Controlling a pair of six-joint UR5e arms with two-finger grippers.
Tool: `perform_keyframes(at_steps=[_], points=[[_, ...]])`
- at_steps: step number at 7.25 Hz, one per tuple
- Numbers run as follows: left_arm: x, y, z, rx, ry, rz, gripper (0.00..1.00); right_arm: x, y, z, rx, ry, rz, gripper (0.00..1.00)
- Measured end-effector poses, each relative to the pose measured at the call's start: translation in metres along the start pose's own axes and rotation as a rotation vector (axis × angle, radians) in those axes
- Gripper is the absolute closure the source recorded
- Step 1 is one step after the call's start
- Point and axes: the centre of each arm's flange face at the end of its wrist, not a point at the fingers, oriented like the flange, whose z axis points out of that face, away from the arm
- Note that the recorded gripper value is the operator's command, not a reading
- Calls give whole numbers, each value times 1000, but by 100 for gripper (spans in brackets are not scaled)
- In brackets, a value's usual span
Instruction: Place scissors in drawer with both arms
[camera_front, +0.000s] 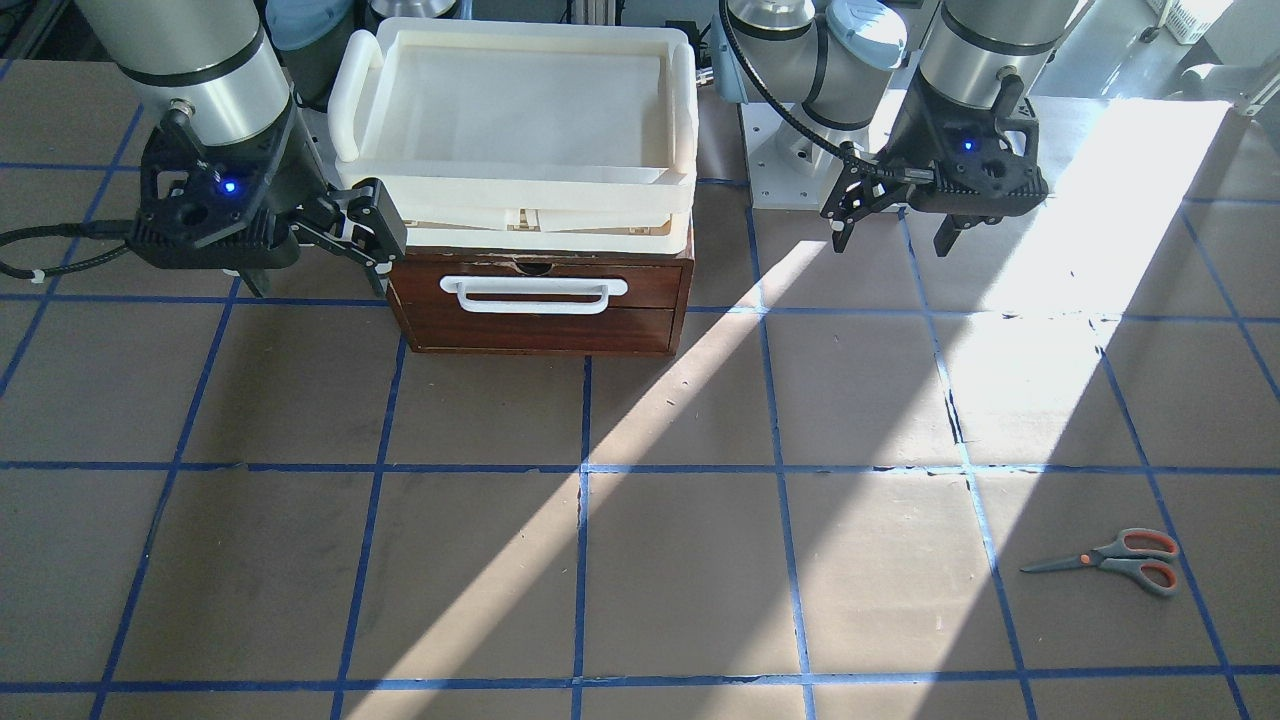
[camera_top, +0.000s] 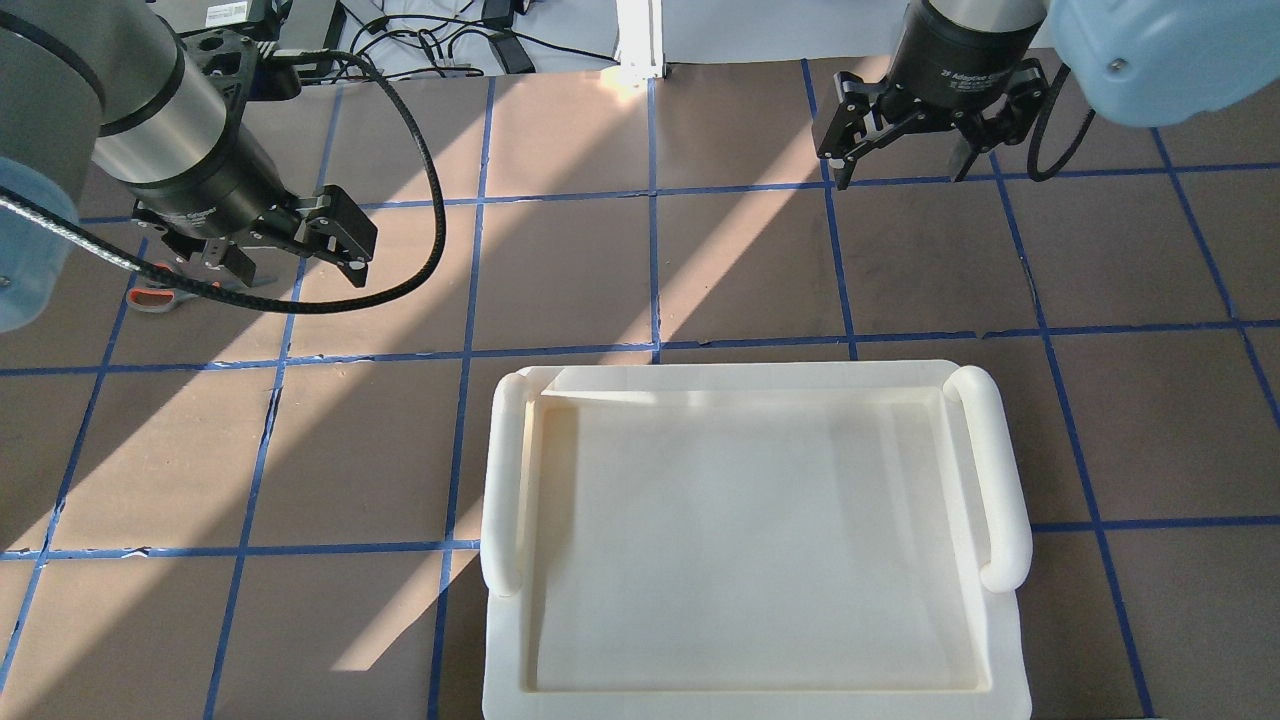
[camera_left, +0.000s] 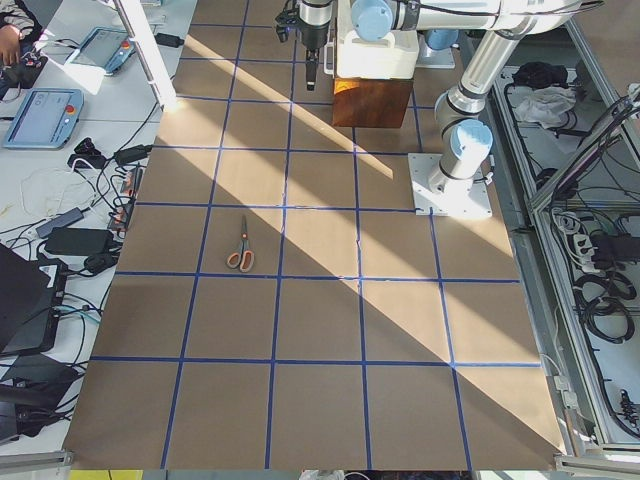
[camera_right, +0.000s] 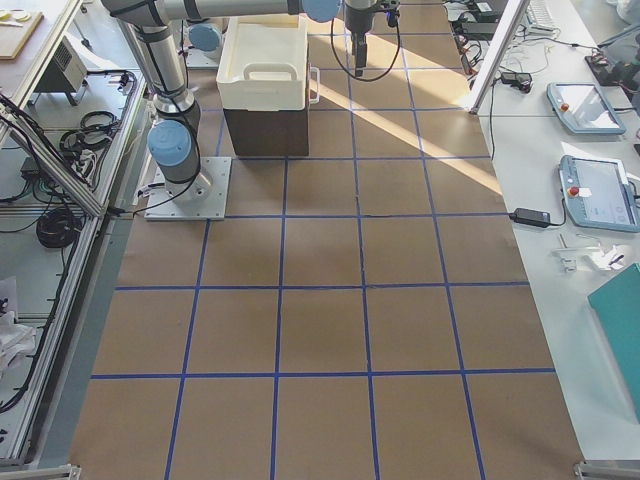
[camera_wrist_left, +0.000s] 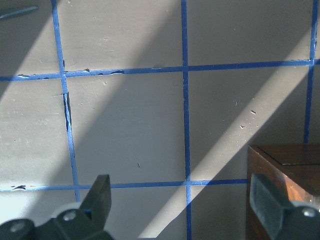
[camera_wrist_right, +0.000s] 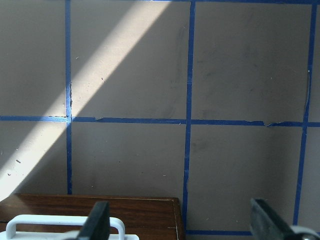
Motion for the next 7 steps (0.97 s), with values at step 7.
perform_keyframes(at_steps=[7], points=[[-5, -1, 0, 2, -1, -1, 0, -23, 6, 23, -52, -40, -242, 0]])
